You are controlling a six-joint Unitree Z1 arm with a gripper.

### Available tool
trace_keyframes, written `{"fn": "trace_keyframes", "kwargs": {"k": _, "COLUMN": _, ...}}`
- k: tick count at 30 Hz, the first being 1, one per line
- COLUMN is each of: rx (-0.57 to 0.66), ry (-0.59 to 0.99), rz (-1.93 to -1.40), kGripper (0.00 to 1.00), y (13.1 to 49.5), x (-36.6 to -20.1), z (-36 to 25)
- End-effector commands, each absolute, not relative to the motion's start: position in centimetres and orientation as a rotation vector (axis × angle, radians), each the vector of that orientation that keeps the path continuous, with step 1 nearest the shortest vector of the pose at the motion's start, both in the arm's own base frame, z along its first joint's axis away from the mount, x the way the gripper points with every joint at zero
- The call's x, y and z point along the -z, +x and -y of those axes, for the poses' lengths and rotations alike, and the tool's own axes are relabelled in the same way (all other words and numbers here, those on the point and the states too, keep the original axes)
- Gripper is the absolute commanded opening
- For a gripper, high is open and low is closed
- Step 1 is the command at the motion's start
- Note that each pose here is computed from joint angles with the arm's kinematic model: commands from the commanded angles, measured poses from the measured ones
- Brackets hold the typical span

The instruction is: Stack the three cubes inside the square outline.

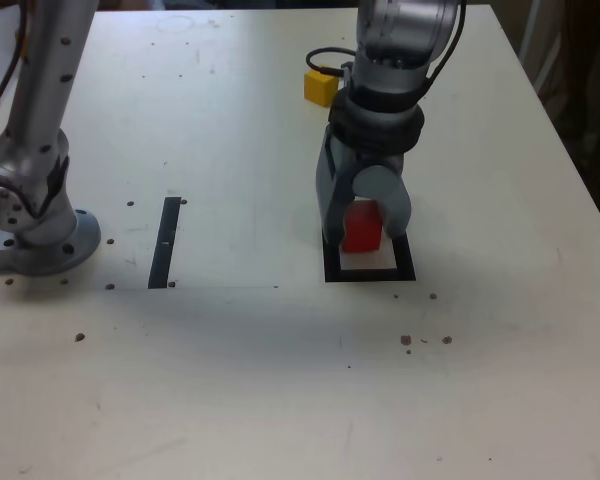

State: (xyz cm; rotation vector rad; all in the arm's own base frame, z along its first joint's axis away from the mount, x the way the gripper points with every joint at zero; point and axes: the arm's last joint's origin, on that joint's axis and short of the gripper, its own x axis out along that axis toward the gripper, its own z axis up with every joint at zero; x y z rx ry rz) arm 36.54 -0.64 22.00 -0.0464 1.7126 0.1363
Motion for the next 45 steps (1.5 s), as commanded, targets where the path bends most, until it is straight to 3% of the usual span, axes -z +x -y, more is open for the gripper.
{"fn": "trace_keyframes", "kwargs": {"k": 1, "rx": -0.137, "ry": -0.047, "rz": -1.709, "kGripper": 0.46, "y": 36.5, "x": -21.9, "z": 0.6}}
{"fn": "trace_keyframes", "kwargs": {"k": 7, "rx": -0.135, "ry": -0.048, "rz": -1.704, "kGripper": 0.50, "y": 36.6, "x": -21.6, "z": 0.6}}
{"fn": "trace_keyframes", "kwargs": {"k": 15, "rx": -0.132, "ry": -0.046, "rz": -1.697, "kGripper": 0.64, "y": 36.6, "x": -21.7, "z": 0.6}}
{"fn": "trace_keyframes", "kwargs": {"k": 28, "rx": -0.110, "ry": -0.048, "rz": -1.662, "kGripper": 0.94, "y": 36.0, "x": -22.6, "z": 0.6}}
{"fn": "trace_keyframes", "kwargs": {"k": 34, "rx": -0.120, "ry": -0.041, "rz": -1.662, "kGripper": 0.98, "y": 34.4, "x": -24.4, "z": 0.5}}
{"fn": "trace_keyframes", "kwargs": {"k": 41, "rx": -0.111, "ry": -0.104, "rz": -1.724, "kGripper": 0.99, "y": 32.9, "x": -26.9, "z": -1.2}}
{"fn": "trace_keyframes", "kwargs": {"k": 45, "rx": -0.128, "ry": -0.144, "rz": -1.703, "kGripper": 0.99, "y": 32.4, "x": -28.3, "z": -3.7}}
